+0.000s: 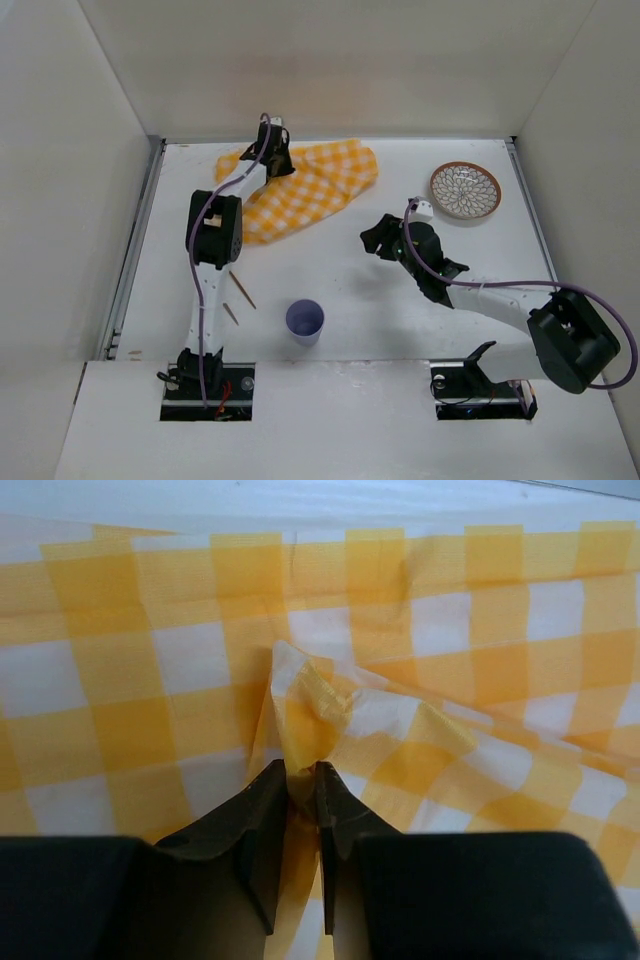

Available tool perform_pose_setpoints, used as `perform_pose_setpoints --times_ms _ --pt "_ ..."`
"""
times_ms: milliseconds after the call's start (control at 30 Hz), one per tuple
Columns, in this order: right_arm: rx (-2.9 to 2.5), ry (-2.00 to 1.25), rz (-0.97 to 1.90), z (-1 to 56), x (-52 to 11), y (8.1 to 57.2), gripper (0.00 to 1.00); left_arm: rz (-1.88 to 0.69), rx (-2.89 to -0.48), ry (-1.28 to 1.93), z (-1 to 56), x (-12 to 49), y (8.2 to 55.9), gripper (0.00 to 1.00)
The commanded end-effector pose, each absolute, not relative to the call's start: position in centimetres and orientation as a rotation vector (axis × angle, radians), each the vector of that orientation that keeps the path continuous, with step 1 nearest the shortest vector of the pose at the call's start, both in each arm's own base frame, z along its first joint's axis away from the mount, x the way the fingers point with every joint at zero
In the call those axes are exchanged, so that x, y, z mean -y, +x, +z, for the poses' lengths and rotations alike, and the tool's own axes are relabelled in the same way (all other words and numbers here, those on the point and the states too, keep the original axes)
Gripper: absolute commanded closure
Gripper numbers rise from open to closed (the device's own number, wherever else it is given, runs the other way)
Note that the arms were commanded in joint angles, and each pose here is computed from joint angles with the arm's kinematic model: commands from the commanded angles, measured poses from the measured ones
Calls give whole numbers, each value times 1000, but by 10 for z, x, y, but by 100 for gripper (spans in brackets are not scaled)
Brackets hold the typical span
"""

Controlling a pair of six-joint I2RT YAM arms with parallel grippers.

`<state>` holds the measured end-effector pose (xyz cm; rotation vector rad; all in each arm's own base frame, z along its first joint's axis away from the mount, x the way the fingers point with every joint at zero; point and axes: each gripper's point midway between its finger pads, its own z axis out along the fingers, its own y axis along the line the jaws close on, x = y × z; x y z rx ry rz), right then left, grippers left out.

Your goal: Set the dinner table for one person

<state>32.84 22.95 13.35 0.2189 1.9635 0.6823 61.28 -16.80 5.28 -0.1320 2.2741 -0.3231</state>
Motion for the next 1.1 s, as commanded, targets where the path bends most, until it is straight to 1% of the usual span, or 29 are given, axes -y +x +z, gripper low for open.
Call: perform_pose_setpoints --times_ms 0,167,367,500,600,667,733,833,900,967,1067 --pt "-1858 207 740 168 -237 339 38 -413 -2048 -57 166 200 606 87" --pt "-1844 262 713 168 -219 343 38 -501 -1993 24 201 238 566 88" --pt "-1803 335 675 174 -194 345 38 -636 -1978 169 217 308 488 87" --pt "-1740 414 656 188 -169 342 38 -732 -1953 219 225 348 433 86" --pt "-1704 489 616 193 -146 341 37 -831 -1979 223 217 370 392 83" --pt "-1703 539 599 191 -135 340 36 -879 -1965 258 215 384 365 78" --pt "-1696 587 575 187 -124 341 35 -922 -1951 303 222 393 344 75" --pt "-1728 604 545 176 -120 346 32 -954 -1929 331 233 395 322 69" --pt "-1779 601 533 165 -125 350 30 -956 -1904 314 242 388 313 61" --pt "-1842 599 514 149 -131 356 28 -940 -1890 277 247 377 310 60" --pt "-1920 617 511 123 -142 364 28 -885 -1872 186 252 344 314 58"
